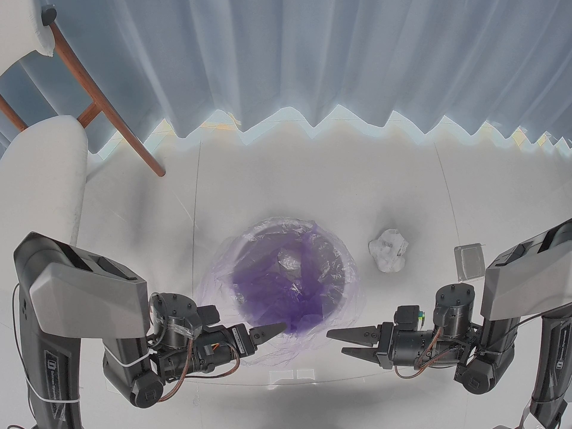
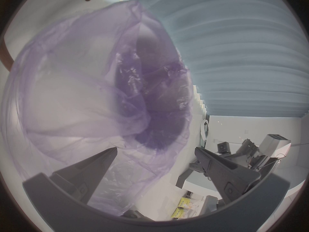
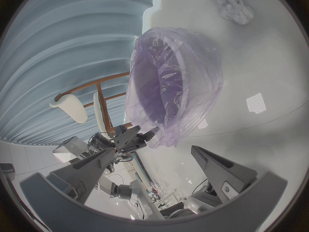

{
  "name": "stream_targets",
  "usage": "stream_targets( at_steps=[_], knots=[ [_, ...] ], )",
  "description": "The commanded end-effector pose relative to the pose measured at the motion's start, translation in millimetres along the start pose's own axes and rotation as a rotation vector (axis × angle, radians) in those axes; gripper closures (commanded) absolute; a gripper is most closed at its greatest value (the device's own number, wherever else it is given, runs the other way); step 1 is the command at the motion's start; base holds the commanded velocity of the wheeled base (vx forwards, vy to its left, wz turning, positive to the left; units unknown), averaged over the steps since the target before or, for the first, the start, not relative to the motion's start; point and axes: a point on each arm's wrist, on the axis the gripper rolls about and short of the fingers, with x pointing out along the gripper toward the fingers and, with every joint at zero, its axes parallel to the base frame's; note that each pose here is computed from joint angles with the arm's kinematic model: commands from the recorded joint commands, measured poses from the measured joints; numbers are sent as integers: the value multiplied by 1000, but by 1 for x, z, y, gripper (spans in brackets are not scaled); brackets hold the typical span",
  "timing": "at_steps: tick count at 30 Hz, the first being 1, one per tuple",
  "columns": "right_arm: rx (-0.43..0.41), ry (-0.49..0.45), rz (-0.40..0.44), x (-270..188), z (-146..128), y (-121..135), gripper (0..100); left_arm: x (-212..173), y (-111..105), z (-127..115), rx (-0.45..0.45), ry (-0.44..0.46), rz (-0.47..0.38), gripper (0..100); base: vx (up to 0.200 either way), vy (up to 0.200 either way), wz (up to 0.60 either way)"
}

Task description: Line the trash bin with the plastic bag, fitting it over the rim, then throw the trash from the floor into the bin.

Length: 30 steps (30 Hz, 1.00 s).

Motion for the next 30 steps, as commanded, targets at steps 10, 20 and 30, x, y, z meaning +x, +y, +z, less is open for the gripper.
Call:
stream_targets(
  at_steps=[10,20,30],
  knots=[
    [-6,-5,7,0,0,0,0,38,29,-2,-11,-56,75,0,0,0,0],
    [-5,-5,11,-1,0,2,0,40,26,-6,-8,-55,62,0,0,0,0],
    [-7,-24,28,-3,5,7,0,-24,-33,6,3,-91,-44,0,0,0,0]
  ],
)
